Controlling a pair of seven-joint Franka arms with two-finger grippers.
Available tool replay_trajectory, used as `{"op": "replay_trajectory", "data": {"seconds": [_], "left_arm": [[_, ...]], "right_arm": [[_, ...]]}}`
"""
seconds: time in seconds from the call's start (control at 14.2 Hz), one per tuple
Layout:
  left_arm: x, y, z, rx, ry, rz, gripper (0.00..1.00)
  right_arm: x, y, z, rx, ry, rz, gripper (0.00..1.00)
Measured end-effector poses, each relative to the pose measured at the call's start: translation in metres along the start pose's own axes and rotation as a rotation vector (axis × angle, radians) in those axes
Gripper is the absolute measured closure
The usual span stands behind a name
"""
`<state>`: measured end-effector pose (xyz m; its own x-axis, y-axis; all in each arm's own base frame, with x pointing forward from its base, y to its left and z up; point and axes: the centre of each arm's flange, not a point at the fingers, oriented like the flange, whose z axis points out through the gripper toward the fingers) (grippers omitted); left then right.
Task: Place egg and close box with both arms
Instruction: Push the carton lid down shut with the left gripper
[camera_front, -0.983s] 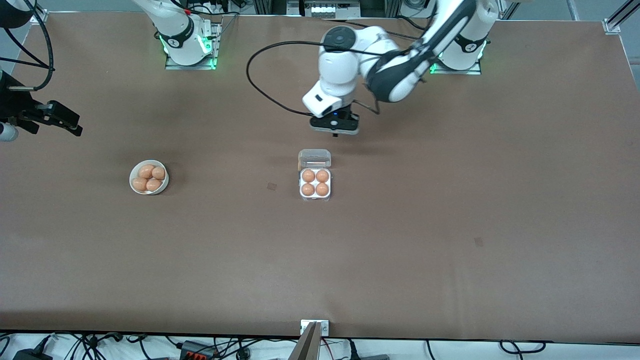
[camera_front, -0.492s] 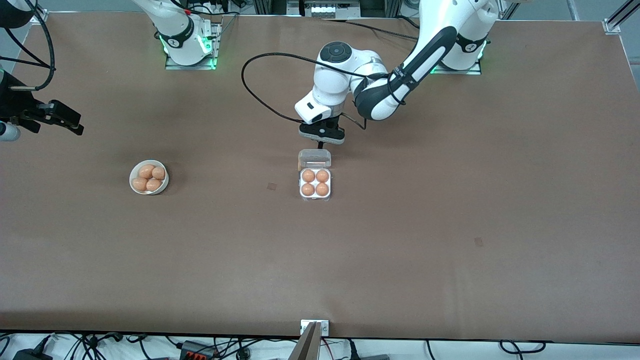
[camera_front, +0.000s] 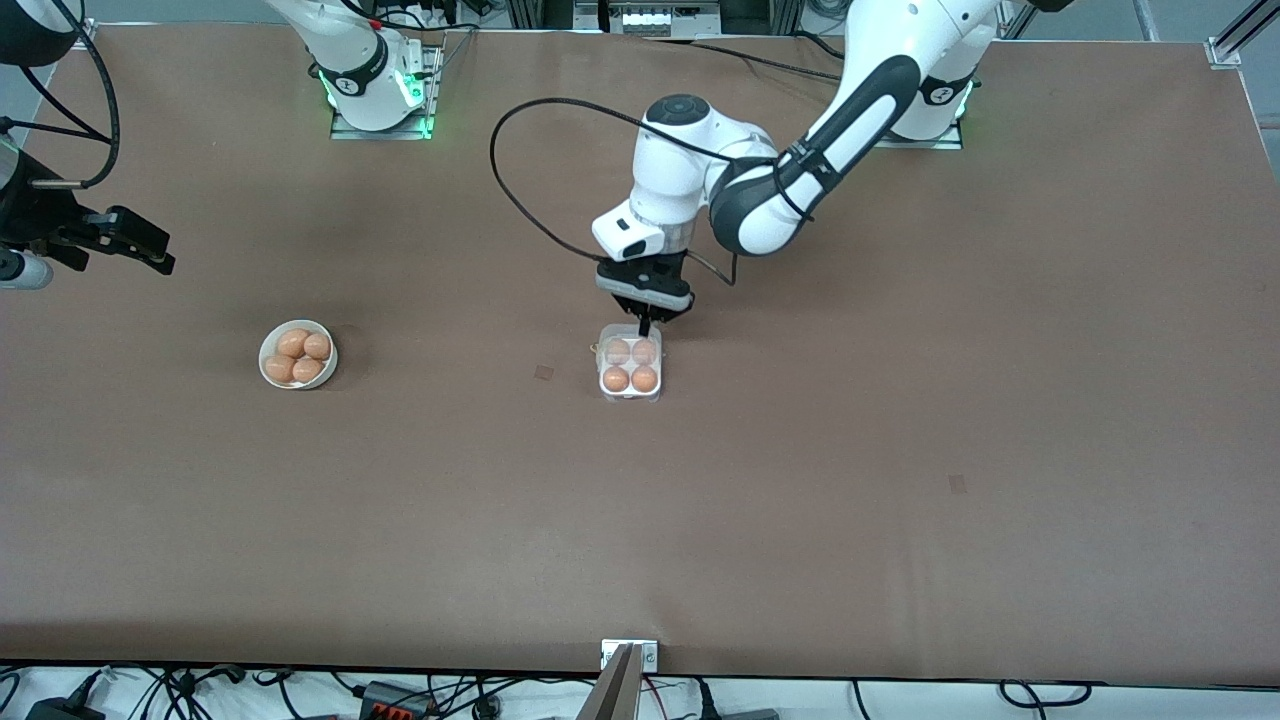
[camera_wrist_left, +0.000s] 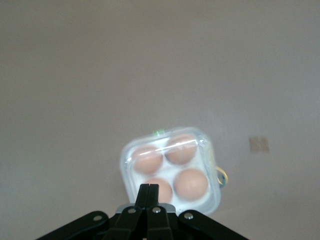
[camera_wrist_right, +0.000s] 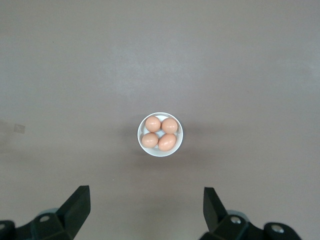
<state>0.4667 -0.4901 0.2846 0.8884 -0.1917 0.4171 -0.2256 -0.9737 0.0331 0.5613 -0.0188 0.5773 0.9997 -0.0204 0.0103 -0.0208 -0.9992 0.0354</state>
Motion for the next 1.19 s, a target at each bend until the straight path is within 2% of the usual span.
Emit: {"op": "replay_trajectory", "data": {"seconds": [0.35,0.56,0.7,1.19], "left_arm": [[0.018,-0.014,0.001,0.005,0.009,-0.063,0.98],[0.043,-0.057,-0.008,0.01,-0.004,-0.149,0.98],[0.059,-0.086,-0.025,0.04,-0.032,-0.176,0.99],[0.1,-0.114,-0.081,0.115,-0.148,0.049,0.99]], "right_arm": [[0.0,-0.002,0.0,0.0,0.002,-0.003,0.0],[0.0,-0.002,-0.001,0.0,0.004,-0.003,0.0],[0.0,-0.002,-0.001,0.0,0.004,-0.003,0.0],[-0.001,-0.002,0.0,0.0,-0.006,-0.003,0.0]]}}
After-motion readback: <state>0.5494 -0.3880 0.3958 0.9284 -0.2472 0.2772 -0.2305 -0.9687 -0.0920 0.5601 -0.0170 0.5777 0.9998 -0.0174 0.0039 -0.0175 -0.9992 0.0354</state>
